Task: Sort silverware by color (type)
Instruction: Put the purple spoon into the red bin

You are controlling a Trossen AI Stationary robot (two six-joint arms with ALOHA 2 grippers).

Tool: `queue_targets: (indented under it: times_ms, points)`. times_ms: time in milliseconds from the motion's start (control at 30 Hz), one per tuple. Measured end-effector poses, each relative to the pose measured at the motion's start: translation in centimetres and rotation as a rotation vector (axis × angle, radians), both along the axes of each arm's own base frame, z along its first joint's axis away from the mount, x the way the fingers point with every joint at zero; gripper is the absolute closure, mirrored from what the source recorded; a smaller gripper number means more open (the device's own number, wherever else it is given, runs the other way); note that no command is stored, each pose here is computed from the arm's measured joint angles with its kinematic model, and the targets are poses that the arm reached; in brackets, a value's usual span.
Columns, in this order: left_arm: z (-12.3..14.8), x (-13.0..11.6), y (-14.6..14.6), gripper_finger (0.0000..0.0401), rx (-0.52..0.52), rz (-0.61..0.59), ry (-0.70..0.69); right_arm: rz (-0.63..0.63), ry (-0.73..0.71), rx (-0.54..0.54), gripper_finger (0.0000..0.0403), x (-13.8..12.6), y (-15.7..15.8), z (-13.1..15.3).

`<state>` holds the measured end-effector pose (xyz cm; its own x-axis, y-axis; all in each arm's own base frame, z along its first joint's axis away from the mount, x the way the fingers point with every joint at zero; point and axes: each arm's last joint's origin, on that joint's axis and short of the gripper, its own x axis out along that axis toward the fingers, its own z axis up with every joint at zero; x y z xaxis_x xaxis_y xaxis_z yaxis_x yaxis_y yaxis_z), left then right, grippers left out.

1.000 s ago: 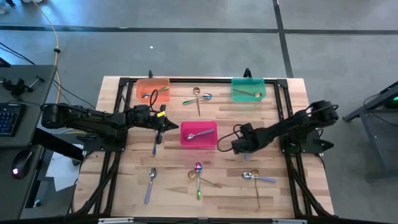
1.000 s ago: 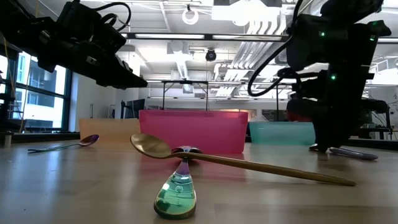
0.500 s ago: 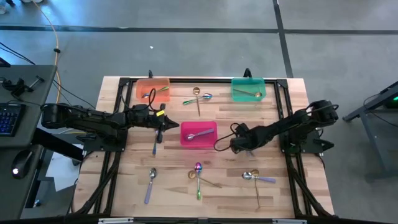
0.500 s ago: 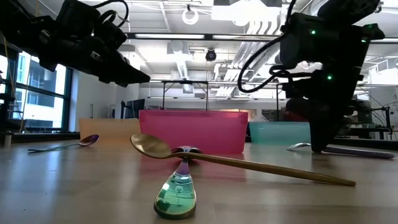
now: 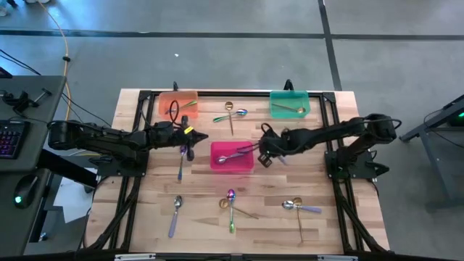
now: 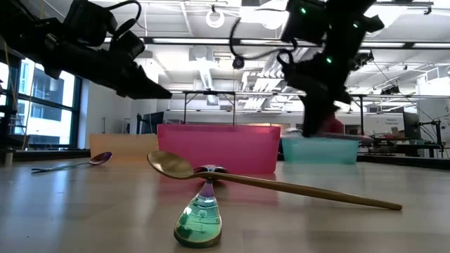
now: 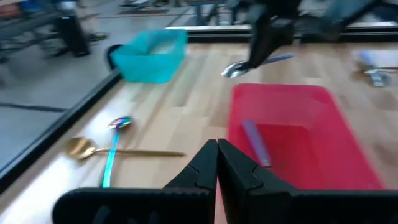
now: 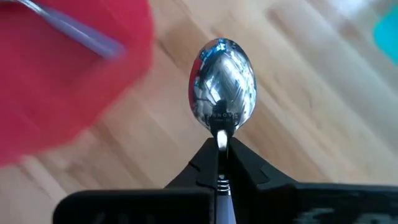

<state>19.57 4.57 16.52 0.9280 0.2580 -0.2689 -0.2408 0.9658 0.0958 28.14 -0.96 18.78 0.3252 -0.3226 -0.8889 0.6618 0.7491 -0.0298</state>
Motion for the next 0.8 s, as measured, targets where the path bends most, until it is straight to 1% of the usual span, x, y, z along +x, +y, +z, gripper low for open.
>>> queue_targets:
  times_ms: [167,333,400,500,567,667,800]
  points:
    - [0.0,-0.1,0.3,0.0401,0.016,0.086,0.003,0.075,-0.067,0.017,0.0402,1.6,-0.9,2.7]
    - [0.0,-0.2,0.7,0.0401,0.023,0.130,0.005,0.154,-0.154,-0.019,0.0402,3.1,-1.0,5.6]
    - [0.0,-0.3,1.0,0.0401,0.023,0.145,0.005,0.193,-0.220,-0.042,0.0402,3.8,-1.0,6.6]
    - [0.0,-0.4,1.4,0.0401,0.023,0.169,0.005,0.287,-0.354,-0.049,0.0402,5.0,-0.8,7.5]
    - [0.0,-0.5,1.7,0.0401,0.023,0.183,0.005,0.355,-0.423,-0.043,0.0402,6.0,-0.7,7.6]
    - [0.0,-0.6,2.0,0.0401,0.024,0.202,0.003,0.425,-0.469,-0.018,0.0402,7.4,-0.6,6.5]
    - [0.1,-0.7,2.4,0.0401,0.026,0.218,0.000,0.454,-0.441,0.025,0.0402,8.7,-0.6,4.2]
